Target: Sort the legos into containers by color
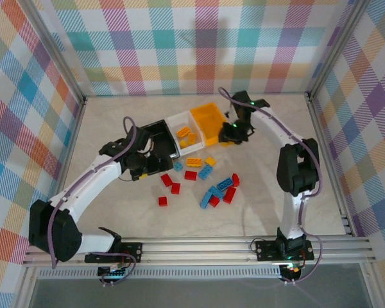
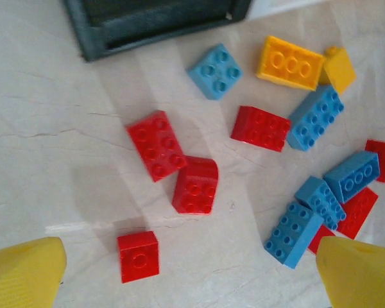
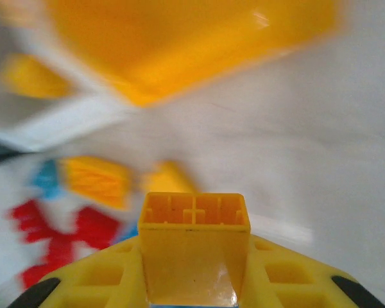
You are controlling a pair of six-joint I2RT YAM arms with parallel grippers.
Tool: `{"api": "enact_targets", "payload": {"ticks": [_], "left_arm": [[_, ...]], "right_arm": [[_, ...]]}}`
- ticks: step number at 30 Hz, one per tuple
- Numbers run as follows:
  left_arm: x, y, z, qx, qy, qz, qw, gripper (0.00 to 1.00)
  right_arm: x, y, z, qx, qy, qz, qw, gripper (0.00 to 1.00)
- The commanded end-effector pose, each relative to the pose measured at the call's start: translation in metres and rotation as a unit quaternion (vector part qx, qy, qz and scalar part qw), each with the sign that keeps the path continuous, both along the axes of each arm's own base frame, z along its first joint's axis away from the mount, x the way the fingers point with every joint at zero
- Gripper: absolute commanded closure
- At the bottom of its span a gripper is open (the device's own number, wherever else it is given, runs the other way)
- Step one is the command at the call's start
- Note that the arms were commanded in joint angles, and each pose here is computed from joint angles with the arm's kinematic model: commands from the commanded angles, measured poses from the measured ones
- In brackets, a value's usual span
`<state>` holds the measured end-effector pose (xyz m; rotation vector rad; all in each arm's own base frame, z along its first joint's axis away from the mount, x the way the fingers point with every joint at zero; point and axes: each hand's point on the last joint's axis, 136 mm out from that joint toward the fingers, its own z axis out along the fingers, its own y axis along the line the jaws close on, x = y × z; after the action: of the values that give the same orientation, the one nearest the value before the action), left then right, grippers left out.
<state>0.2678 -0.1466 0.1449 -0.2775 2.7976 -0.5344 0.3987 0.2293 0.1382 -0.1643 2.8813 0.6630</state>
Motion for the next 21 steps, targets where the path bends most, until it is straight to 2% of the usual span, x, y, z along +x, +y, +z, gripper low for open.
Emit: {"api": "enact_targets", "payload": {"ticks": [1,6,14,21], "left_arm": [[-0.008,0.017,-0.008,0.002,0.020,0.037,0.999,0.00],[-0.018,0.012,-0.036,-0.020,0.070,0.047,0.996,0.00],[-0.022,0.004,-0.045,-0.050,0.080,0.053,0.994,0.03],[-0.045,-0.001,-0.061,-0.015,0.103,0.003,0.995,0.10]], "right_arm": [[-0.003,0.059,0.028,0.081,0.003,0.031,0.996,0.70],[0.019,0.097,0.018,0.098,0.005,0.044,0.994,0.70],[0.049,0.131,0.006,0.131,0.006,0.043,0.990,0.70],[0.059,0.142,0.007,0.149,0.013,0.037,0.988,0.49]]}}
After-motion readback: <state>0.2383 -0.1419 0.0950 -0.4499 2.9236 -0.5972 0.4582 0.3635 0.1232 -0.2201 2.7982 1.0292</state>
